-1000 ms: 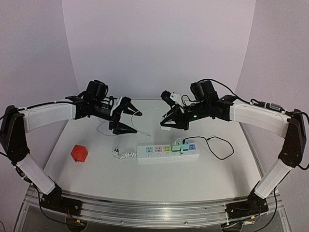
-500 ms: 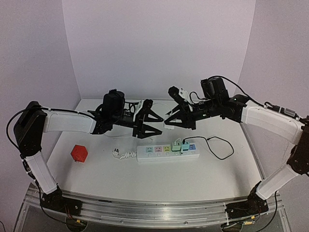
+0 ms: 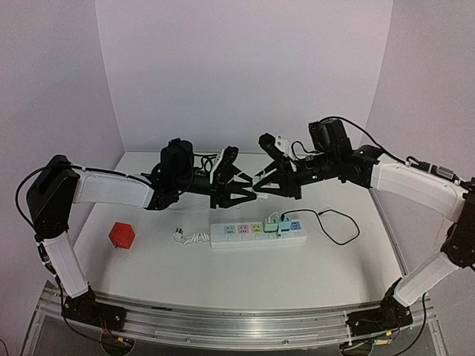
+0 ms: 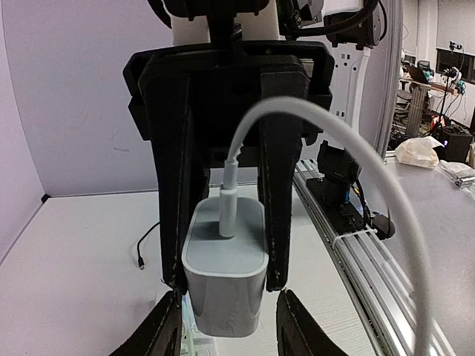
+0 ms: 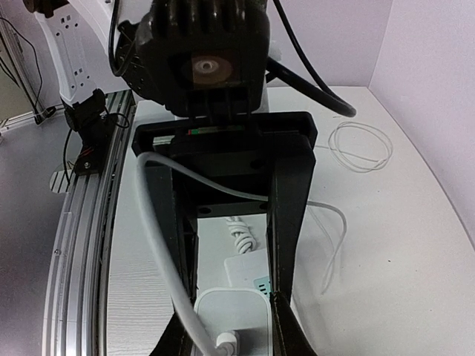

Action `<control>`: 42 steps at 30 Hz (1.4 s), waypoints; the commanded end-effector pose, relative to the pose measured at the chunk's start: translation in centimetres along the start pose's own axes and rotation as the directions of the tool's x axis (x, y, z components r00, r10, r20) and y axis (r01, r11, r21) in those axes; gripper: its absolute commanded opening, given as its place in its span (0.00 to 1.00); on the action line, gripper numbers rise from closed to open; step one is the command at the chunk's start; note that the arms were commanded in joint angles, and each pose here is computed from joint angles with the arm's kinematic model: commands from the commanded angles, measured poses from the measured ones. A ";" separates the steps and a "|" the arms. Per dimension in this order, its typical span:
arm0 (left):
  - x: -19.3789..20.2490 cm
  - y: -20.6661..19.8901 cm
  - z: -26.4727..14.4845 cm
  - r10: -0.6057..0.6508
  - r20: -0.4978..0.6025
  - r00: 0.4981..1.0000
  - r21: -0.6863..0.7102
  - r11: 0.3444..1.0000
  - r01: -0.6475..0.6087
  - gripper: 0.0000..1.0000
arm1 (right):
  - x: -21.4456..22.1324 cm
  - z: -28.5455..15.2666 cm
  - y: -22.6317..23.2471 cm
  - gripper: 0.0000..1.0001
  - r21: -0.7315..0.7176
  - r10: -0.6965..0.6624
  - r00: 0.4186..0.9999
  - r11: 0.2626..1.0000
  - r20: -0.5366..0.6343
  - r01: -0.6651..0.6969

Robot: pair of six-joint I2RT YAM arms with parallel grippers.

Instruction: Insert the plug

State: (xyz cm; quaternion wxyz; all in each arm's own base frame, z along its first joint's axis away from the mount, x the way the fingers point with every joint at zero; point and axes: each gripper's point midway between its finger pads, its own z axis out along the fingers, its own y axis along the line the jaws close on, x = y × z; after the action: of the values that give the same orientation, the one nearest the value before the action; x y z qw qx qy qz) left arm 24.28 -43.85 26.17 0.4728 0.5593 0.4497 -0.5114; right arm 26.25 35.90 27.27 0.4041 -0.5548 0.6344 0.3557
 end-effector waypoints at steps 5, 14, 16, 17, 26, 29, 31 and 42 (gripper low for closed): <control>-1.6 -0.3 1.1 0.046 0.055 0.997 0.045 0.998 -0.048 0.36 | -2.6 0.2 0.1 0.00 -0.046 -0.027 0.998 0.998 0.063 0.030; -2.5 -0.4 1.2 0.070 0.076 0.995 0.051 0.996 -0.074 0.27 | -1.9 1.0 -0.2 0.00 -0.056 -0.011 0.999 0.998 0.049 0.014; -2.5 -0.5 1.1 0.069 0.074 0.995 0.053 0.996 -0.073 0.28 | -1.6 1.1 -0.2 0.00 -0.056 -0.009 0.999 0.998 0.044 0.011; -2.5 -0.5 1.1 0.069 0.074 0.995 0.055 0.996 -0.073 0.28 | -1.6 1.2 -0.2 0.00 -0.059 -0.007 0.999 0.998 0.043 0.009; -2.4 -0.5 1.1 0.072 0.075 0.995 0.048 0.996 -0.076 0.00 | -2.2 1.1 -0.2 0.00 -0.068 0.002 0.998 0.998 0.055 0.001; -2.3 -0.4 1.0 0.080 0.073 0.994 0.038 0.996 -0.083 0.00 | -2.4 1.0 -0.1 0.01 -0.073 0.022 0.998 0.997 0.058 -0.018; -2.3 -0.4 0.9 0.084 0.071 0.994 0.033 0.996 -0.087 0.00 | -2.5 0.9 -0.1 0.03 -0.072 0.036 0.998 0.997 0.060 -0.031; -2.5 -0.1 0.4 0.074 0.069 0.995 0.012 0.997 -0.075 0.00 | -2.4 -0.2 0.2 0.00 -0.031 0.010 0.998 0.999 0.058 -0.008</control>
State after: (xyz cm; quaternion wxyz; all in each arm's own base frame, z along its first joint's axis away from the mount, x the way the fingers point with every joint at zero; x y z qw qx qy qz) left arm 24.20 -44.71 25.62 0.4690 0.5612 0.4423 -0.5190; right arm 26.62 37.17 27.39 0.3862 -0.5479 0.6341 0.3855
